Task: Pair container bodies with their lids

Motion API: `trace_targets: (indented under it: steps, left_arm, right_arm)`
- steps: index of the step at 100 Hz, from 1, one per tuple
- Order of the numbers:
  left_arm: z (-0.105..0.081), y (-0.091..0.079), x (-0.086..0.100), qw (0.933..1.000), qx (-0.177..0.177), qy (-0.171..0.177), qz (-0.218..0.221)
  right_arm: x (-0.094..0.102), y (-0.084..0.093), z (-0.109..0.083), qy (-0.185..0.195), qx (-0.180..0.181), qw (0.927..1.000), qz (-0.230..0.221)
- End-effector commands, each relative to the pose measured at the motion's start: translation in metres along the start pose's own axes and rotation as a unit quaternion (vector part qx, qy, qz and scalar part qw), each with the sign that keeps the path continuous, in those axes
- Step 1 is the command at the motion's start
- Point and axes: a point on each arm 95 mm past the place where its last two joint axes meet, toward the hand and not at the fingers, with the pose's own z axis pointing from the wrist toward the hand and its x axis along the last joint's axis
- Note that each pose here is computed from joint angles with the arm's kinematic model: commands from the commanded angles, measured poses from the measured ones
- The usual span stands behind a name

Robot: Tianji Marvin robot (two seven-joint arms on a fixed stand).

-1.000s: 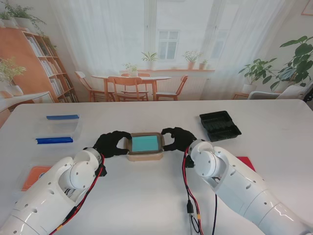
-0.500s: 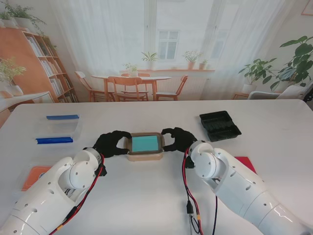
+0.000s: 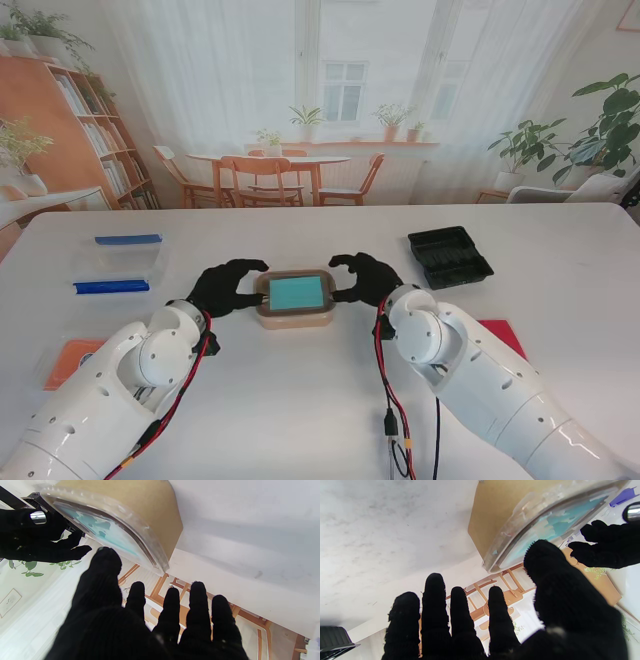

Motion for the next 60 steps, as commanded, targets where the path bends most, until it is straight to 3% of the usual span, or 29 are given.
trace_targets:
  steps: [1,29,50,60]
  left_arm:
    - [-0.001,0.0,0.003,0.9999,0.006,0.006,-0.007]
    - [-0.018,-0.012,-0.001,0.9976,0.038,0.009,-0.056]
    - [-0.039,-0.02,-0.005,0.9953,0.057,0.016,-0.077]
    - [-0.047,-0.022,-0.005,0.9945,0.062,0.021,-0.082]
  right_arm:
    - [0.007,0.003,-0.002,0.009,-0.006,0.9999,0.006]
    - [0.02,0.017,-0.024,0.033,-0.043,0.997,0.056]
    - [0.037,0.014,-0.041,0.061,-0.035,0.9919,0.105]
    - [0.048,0.009,-0.048,0.066,-0.012,0.9894,0.129]
